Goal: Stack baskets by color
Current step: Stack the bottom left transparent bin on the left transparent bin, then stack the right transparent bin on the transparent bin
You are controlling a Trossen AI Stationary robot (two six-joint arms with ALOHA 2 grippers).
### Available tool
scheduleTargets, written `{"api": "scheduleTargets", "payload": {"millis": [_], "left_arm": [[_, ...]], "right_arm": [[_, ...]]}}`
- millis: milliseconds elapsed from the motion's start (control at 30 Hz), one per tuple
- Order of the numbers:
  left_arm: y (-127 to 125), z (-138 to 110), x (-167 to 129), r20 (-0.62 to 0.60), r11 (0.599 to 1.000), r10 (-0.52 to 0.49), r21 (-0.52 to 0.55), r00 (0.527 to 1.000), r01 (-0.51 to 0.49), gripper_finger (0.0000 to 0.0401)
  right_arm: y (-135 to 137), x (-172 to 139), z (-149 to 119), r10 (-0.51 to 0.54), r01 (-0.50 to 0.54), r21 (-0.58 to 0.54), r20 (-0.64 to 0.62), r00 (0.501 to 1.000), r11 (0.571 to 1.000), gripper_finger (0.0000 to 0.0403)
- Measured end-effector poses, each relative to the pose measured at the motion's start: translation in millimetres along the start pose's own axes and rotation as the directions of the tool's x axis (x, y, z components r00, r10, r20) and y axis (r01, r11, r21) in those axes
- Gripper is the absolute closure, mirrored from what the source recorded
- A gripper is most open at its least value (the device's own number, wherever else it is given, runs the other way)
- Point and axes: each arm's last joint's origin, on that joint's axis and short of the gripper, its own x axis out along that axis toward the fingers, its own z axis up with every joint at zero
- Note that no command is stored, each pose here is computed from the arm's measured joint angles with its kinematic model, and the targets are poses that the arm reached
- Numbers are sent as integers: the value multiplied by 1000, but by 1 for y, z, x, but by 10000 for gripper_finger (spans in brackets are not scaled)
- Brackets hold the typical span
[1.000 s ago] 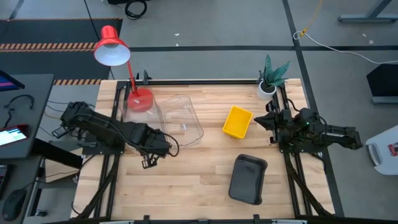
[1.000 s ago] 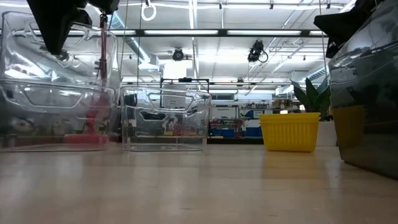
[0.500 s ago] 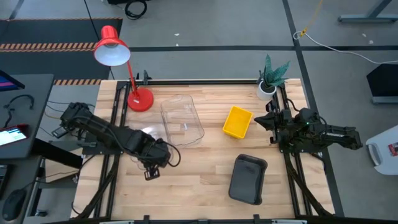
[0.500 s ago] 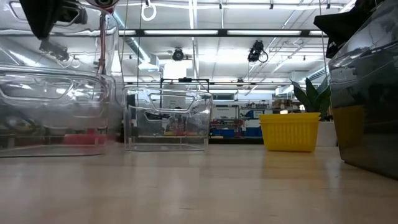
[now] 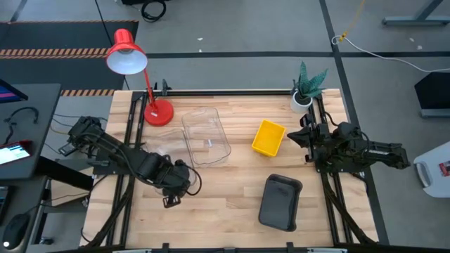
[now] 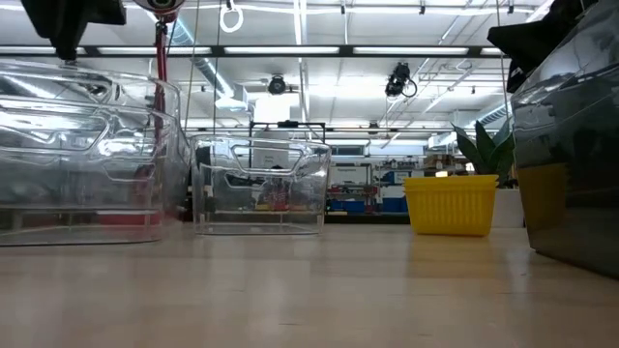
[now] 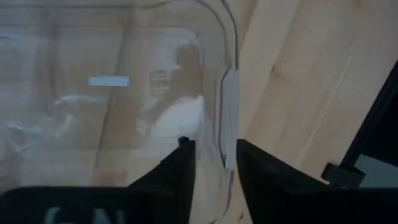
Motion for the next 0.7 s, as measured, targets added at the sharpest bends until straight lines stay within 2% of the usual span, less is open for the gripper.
{"api": "scheduleTargets", "payload": {"millis": [133, 267, 400, 700], "left_arm": [[0, 2, -3, 36, 999, 22, 48, 999, -24, 246], [1, 5, -3, 130, 987, 88, 125, 988, -104, 235], [5, 10, -4, 227, 967, 169, 150, 959, -206, 241], [19, 44, -2, 333, 964, 141, 170, 932, -206, 275]], "right_arm": [[-1, 0, -8, -2, 2, 13, -23, 1000, 1000, 400], [-1, 0, -20, -3, 5, 41, -50, 999, 999, 400], [-3, 0, -22, -36, 38, 35, -47, 998, 999, 400], [-3, 0, -22, -36, 39, 58, -43, 998, 998, 399]]}}
